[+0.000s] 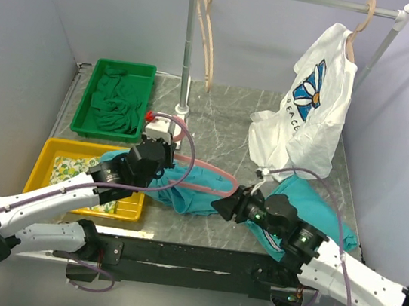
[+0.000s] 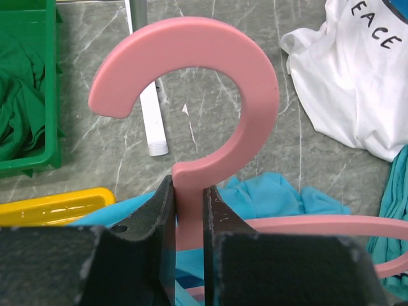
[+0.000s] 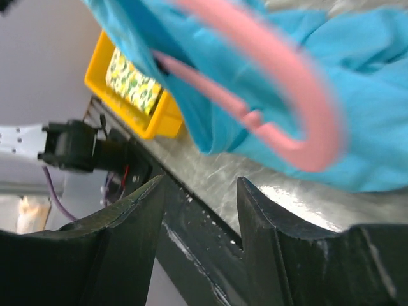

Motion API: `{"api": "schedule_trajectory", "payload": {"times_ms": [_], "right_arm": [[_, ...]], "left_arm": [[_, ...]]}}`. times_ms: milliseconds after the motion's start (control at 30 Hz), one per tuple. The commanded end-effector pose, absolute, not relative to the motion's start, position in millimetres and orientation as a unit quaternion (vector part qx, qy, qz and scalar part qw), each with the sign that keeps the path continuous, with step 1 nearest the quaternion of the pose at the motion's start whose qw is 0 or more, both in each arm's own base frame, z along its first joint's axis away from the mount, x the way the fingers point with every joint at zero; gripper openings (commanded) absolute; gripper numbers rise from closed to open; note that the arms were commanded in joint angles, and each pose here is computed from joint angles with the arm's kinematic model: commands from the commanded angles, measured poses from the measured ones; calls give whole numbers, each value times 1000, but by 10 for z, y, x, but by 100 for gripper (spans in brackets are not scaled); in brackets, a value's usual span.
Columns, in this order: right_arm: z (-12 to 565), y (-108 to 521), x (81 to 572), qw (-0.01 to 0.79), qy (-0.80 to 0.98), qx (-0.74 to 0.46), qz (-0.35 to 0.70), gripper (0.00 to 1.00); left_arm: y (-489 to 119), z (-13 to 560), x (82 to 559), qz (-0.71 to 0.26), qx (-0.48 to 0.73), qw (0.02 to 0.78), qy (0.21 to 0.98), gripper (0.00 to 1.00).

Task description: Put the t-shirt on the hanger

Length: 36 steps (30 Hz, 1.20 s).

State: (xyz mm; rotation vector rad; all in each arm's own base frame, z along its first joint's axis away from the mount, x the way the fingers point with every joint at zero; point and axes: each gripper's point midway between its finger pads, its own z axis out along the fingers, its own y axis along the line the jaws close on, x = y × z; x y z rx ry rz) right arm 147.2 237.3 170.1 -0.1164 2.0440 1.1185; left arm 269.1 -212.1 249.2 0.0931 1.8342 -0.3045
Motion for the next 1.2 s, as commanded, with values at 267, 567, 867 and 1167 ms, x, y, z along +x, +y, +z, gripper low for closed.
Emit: {"api": "schedule_trajectory", "payload": {"times_ms": [267, 567, 867, 1167], "right_arm": [[1596, 3124, 1346, 379, 835, -32, 398, 61], [1243, 3377, 1633, 387, 871, 10, 303, 50], [956, 3370, 1756, 400, 881, 18, 251, 43], [937, 3127, 1928, 428, 878, 44, 212, 0]], "left_arm": [[-2109, 2926, 2764, -159, -22, 625, 764, 1], [-2099, 2978, 2741, -169, -25, 628, 759, 1], [-2086, 3004, 2700, -178, -18, 629, 756, 1], [-2030, 3030, 2657, -181, -19, 630, 755, 1]]}}
